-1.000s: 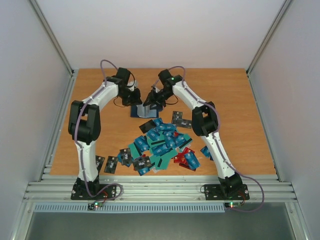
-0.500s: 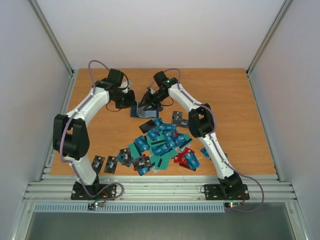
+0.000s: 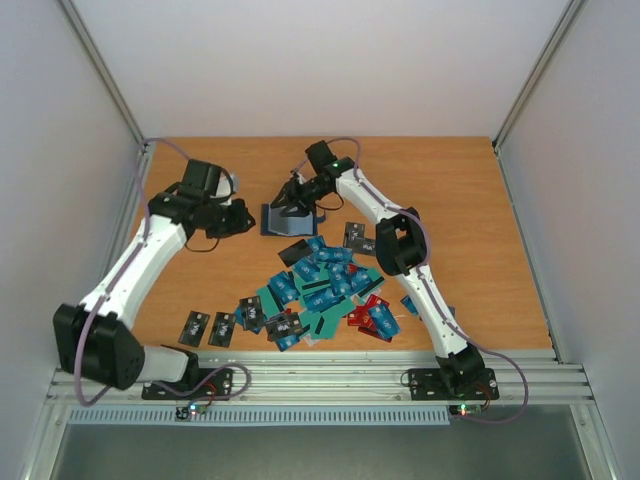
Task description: Put the credit cards into the card holder
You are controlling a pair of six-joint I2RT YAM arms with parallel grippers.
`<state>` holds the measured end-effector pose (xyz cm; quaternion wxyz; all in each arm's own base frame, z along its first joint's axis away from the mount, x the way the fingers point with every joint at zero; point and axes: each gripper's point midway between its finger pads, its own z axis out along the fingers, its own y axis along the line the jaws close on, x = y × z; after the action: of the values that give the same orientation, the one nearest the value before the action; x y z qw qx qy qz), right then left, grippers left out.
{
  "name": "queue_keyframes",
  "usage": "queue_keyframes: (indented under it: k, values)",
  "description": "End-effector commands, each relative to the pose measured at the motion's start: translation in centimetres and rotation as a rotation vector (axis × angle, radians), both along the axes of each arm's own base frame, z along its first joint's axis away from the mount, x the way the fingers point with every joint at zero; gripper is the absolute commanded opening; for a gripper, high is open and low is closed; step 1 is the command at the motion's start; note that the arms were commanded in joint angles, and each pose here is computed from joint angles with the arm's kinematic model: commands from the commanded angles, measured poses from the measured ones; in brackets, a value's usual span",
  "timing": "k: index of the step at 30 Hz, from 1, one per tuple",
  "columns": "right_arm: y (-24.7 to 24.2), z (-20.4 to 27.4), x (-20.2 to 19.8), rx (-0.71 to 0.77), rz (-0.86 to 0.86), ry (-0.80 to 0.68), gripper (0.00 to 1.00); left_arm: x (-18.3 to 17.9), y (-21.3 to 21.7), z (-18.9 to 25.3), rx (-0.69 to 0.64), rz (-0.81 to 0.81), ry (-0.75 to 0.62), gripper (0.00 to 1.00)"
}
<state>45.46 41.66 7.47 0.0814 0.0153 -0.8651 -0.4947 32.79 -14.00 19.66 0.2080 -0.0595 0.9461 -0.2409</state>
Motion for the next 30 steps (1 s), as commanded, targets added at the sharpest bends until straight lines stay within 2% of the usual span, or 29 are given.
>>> queue_keyframes:
  k: [1,3,7,9,10,14,18,20,26,30]
  values:
    - [0.8,5.6,-0.4,0.051,0.029,-0.109,0.42,-2.4,1.2,0.5,0.014,0.021,-0.033,0.29]
    - [0.0,7.0,-1.1,0.008,0.040,-0.154,0.42,-3.3,1.7,0.7,0.016,0.030,-0.066,0.45]
    - [-1.8,10.9,-3.3,-0.069,0.043,-0.276,0.42,-5.2,3.1,0.3,0.025,0.079,-0.110,0.62]
    - [-3.0,12.2,-4.5,-0.100,0.017,-0.318,0.43,-6.5,3.2,-0.4,0.014,0.084,-0.093,0.76]
    - [-3.8,12.6,-5.1,-0.121,-0.003,-0.324,0.43,-7.2,3.5,-1.0,0.016,0.101,-0.066,0.80]
    - [-8.5,13.6,-8.4,-0.250,-0.127,-0.324,0.43,-10.6,3.9,-2.6,0.035,0.093,0.075,0.79]
    - [-13.6,11.4,-14.2,-0.386,-0.201,-0.240,0.44,-13.5,2.1,-4.4,-0.047,0.000,0.191,0.74]
    - [-16.6,10.3,-17.1,-0.475,-0.242,-0.197,0.45,-14.2,1.4,-4.5,-0.068,-0.032,0.194,0.70]
    - [-23.4,8.0,-24.0,-0.664,-0.291,-0.113,0.49,-15.1,-1.2,-4.4,-0.038,-0.132,0.224,0.68]
    - [-24.2,6.6,-26.6,-0.651,-0.279,-0.058,0.49,-15.6,-1.8,-5.0,0.019,-0.157,0.255,0.68]
